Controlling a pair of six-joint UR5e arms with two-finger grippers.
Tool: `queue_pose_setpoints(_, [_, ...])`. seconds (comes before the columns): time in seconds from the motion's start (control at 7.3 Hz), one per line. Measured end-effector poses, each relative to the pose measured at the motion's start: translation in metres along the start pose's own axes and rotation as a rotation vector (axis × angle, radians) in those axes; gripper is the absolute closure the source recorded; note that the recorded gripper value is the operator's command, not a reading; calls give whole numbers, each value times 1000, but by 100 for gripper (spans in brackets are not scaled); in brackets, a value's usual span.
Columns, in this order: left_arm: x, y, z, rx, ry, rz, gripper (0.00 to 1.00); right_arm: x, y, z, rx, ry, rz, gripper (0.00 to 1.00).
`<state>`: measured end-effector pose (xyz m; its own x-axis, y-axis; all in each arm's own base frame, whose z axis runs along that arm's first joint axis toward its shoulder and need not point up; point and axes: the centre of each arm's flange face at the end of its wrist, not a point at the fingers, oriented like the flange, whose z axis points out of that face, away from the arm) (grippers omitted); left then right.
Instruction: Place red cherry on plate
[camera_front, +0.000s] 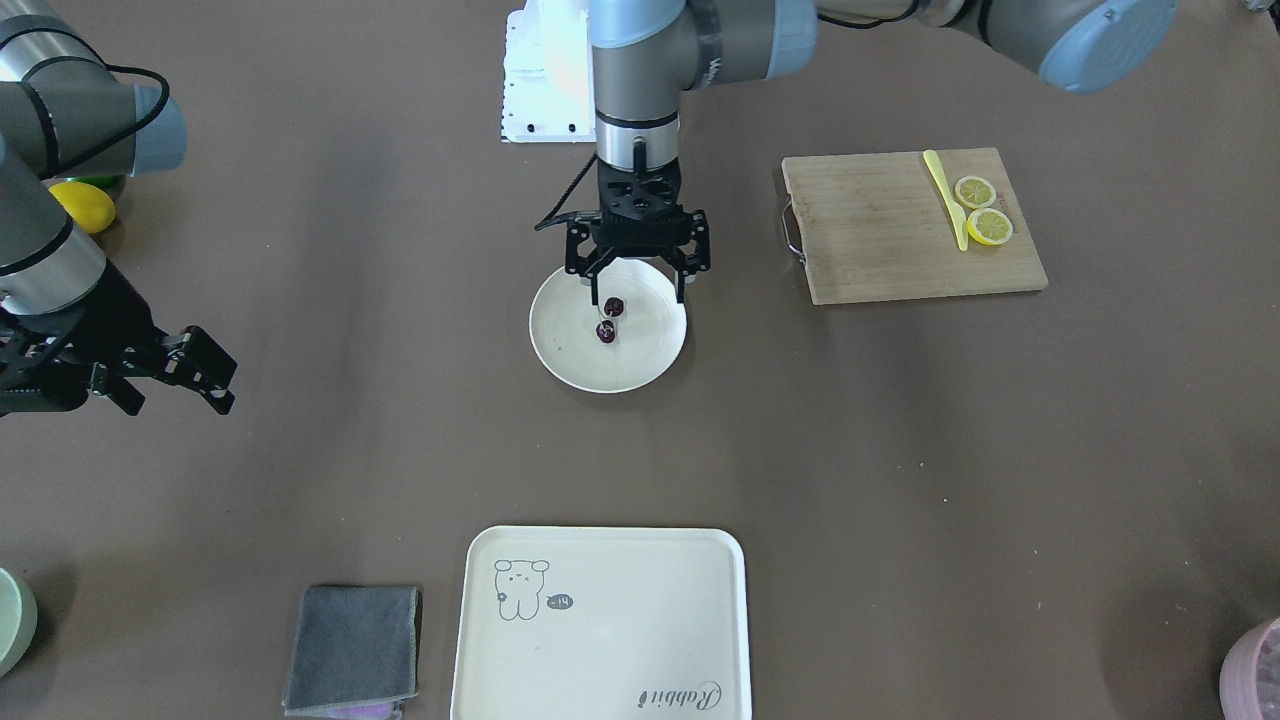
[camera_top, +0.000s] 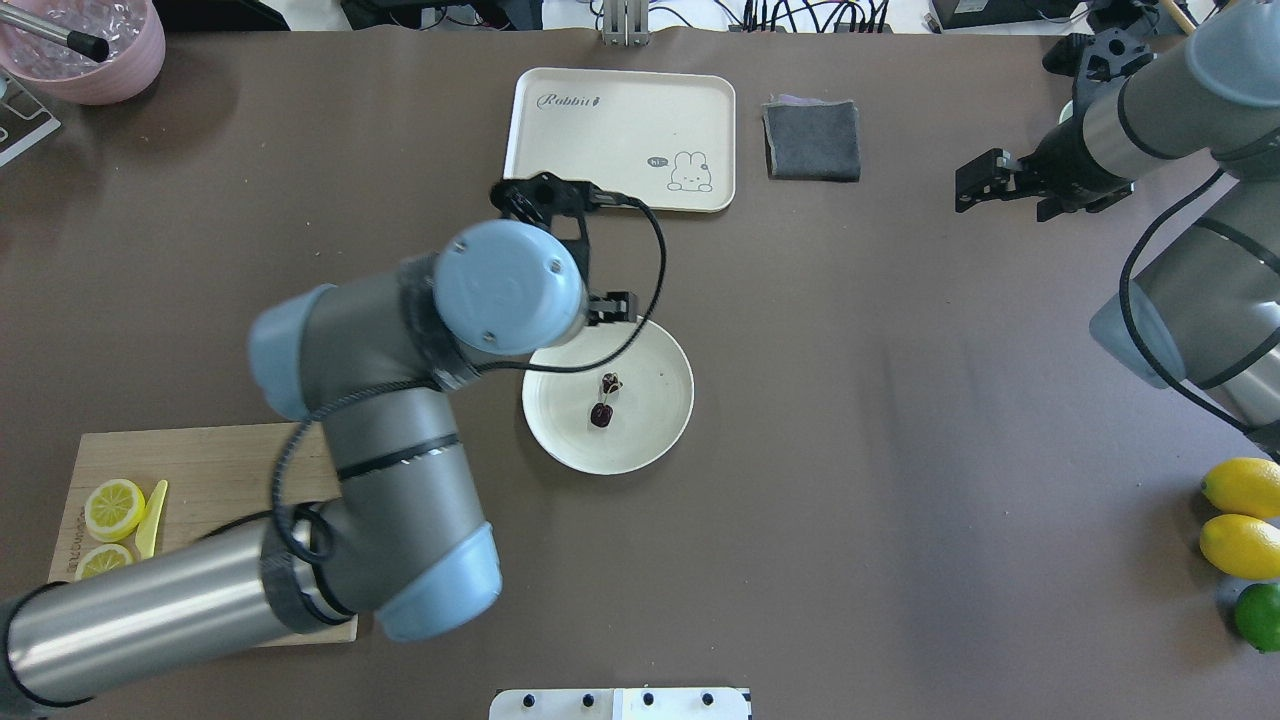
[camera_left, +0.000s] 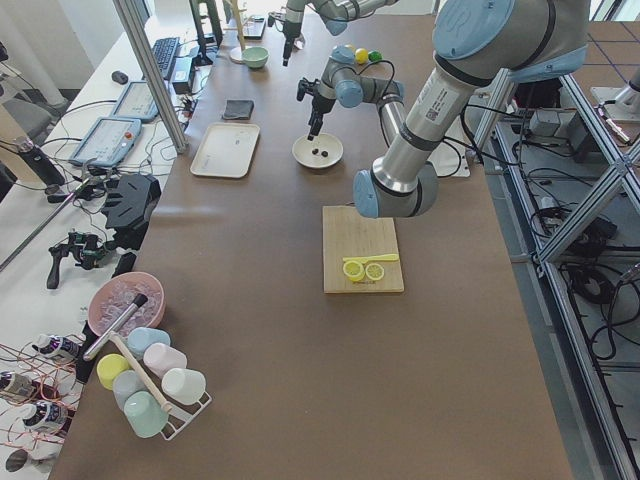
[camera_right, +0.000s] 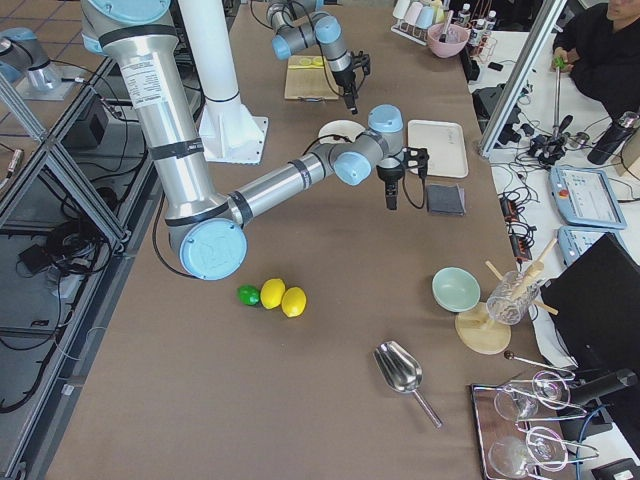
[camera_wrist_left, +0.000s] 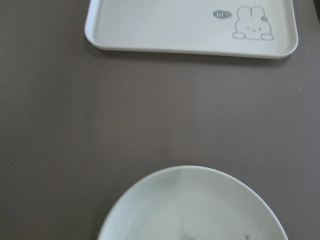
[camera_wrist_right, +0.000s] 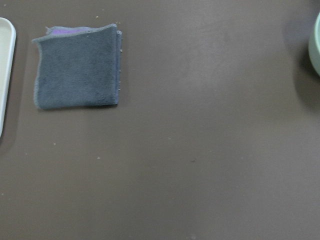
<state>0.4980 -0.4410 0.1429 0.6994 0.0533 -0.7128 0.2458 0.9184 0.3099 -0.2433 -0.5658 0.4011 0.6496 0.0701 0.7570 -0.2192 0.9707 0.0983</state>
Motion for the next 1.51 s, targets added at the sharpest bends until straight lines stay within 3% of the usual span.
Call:
queue_pose_setpoints(0.27, [-112,-68,-41,7,8,155,2,72,-34,2,-33,75,-75,0])
queue_pose_setpoints(0.55, [-244,-135,-73,1,-32,231,2,160,-66,-10,-113,136,-135,0])
queue_pose_setpoints(0.82, [-347,-168,-65,-1,-83,206,2,248,-72,-26,-189,126,-151,0])
queue_pose_setpoints(1.1, [-456,-184,-55,-35,-165,177,2,302,-57,-36,-203,120,-120,0])
queue_pose_setpoints(1.23, [-520,-190,-61,-77,-166,191,2,318,-49,-40,-204,115,-101,0])
queue_pose_setpoints(1.51, [-650,-196,-88,-140,-55,176,2,340,-38,-46,-201,116,-69,0])
